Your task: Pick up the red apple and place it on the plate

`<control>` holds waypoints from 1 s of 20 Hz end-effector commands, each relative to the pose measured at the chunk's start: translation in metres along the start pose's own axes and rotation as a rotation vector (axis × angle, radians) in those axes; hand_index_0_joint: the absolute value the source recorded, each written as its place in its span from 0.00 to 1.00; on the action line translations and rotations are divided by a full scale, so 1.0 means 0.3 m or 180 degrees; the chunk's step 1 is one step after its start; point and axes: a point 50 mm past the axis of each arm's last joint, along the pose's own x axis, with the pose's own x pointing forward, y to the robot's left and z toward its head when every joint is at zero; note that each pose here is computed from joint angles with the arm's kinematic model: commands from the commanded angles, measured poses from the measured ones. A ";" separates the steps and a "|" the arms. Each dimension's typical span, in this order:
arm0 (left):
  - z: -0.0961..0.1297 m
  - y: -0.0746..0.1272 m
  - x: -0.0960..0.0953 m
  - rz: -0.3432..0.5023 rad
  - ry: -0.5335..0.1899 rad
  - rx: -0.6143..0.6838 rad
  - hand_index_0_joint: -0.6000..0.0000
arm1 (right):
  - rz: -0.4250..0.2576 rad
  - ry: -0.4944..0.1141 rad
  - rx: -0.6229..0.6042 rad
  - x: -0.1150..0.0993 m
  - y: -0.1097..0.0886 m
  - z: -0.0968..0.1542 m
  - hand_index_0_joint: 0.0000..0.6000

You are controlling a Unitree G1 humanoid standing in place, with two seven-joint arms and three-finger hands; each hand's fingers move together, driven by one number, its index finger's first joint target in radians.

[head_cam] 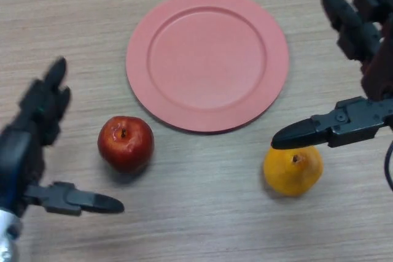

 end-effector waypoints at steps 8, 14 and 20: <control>0.015 -0.037 0.108 0.0171 -0.0540 0.0607 0.33 | -0.0046 -0.0695 -0.0423 -0.040 -0.027 0.112 0.00; 0.038 -0.052 0.162 0.0401 -0.0201 0.0282 0.00 | -0.0123 -0.0641 -0.0572 -0.066 -0.045 0.144 0.00; 0.252 -0.040 0.217 0.0647 -0.0545 -0.0049 0.00 | -0.0300 -0.0645 -0.0497 -0.079 -0.072 0.161 0.00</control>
